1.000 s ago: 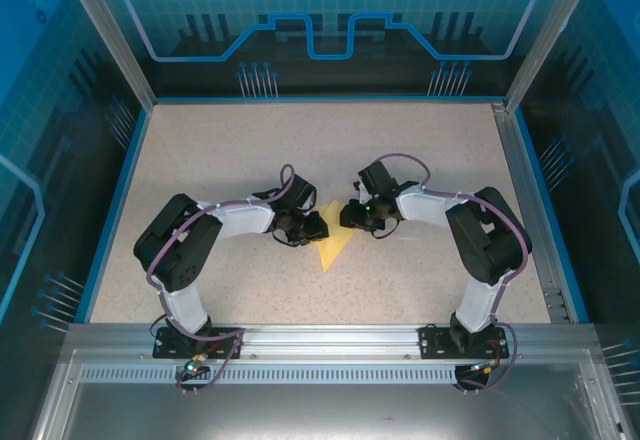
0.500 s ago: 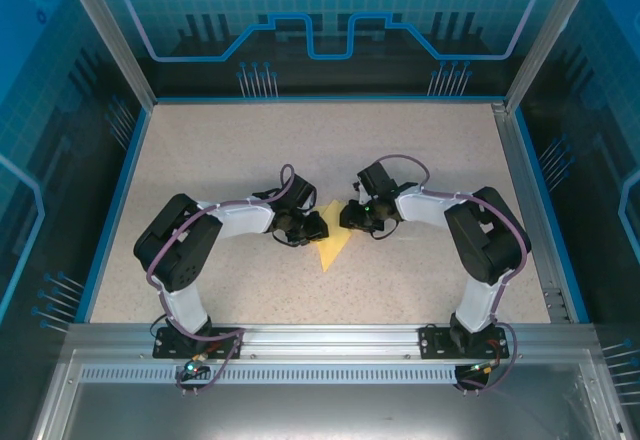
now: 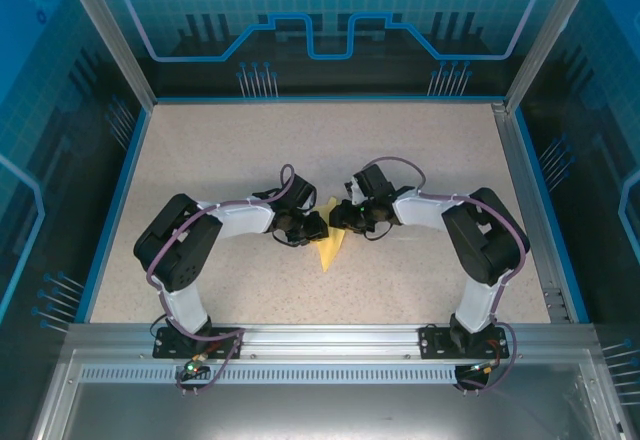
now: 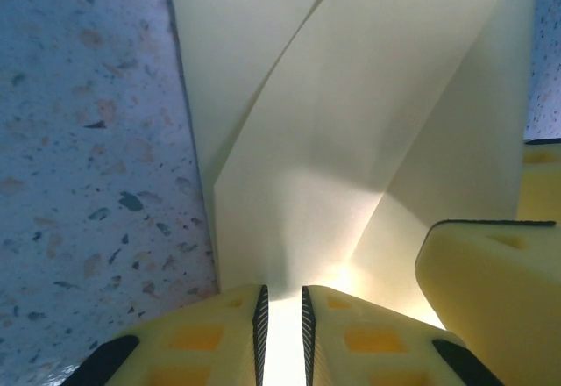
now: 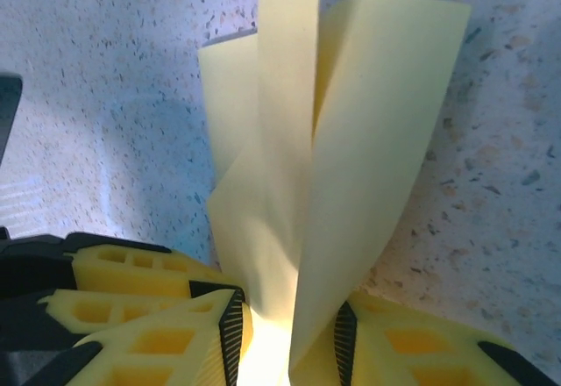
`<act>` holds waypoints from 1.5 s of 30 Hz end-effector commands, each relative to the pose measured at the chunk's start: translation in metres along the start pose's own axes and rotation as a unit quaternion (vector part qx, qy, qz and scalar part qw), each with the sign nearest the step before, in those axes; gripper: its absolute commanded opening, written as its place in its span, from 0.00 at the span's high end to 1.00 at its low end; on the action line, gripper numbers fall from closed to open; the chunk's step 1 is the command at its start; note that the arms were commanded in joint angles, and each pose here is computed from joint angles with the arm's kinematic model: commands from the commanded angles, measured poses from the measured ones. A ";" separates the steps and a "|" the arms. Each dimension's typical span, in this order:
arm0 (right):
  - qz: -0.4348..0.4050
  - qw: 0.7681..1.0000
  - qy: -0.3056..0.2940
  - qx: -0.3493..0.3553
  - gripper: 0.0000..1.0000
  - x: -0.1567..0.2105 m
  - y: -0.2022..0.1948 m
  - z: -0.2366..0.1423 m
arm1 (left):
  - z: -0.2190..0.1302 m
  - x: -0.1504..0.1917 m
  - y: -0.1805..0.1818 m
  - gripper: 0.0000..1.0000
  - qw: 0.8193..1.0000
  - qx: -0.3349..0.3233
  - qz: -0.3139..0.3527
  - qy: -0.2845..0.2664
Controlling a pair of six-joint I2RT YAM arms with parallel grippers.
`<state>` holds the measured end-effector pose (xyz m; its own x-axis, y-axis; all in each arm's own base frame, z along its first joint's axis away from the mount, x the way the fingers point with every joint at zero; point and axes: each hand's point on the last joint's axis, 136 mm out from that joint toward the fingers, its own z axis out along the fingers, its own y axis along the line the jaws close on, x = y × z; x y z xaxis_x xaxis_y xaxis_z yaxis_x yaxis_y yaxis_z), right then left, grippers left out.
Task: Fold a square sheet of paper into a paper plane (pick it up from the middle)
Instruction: Turn over the paper at the center of the table.
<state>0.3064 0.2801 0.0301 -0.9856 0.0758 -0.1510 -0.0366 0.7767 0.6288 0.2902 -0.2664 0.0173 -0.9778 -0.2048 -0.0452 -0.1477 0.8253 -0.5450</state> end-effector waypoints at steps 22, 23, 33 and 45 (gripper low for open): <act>0.025 0.997 -0.026 -0.069 0.69 0.001 0.016 0.007 | -0.011 0.000 0.001 0.83 0.999 0.007 -0.003 -0.033; 0.025 0.997 -0.025 -0.069 0.69 0.001 0.015 0.008 | -0.012 0.000 0.001 0.83 0.999 0.008 -0.002 -0.035; 0.003 0.996 -0.011 -0.088 0.73 -0.002 0.025 0.015 | -0.015 0.000 0.001 0.83 0.999 0.014 -0.005 -0.044; -0.032 0.997 -0.011 -0.064 0.90 -0.006 0.033 0.006 | -0.031 -0.002 0.002 0.83 0.997 0.018 -0.003 -0.075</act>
<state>0.3153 0.3063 0.0354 -0.9799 0.0907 -0.1778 -0.0693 0.6810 0.7290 0.2858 -0.2536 0.0309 -0.9579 -0.2601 -0.1216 -0.1477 0.8096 -0.5682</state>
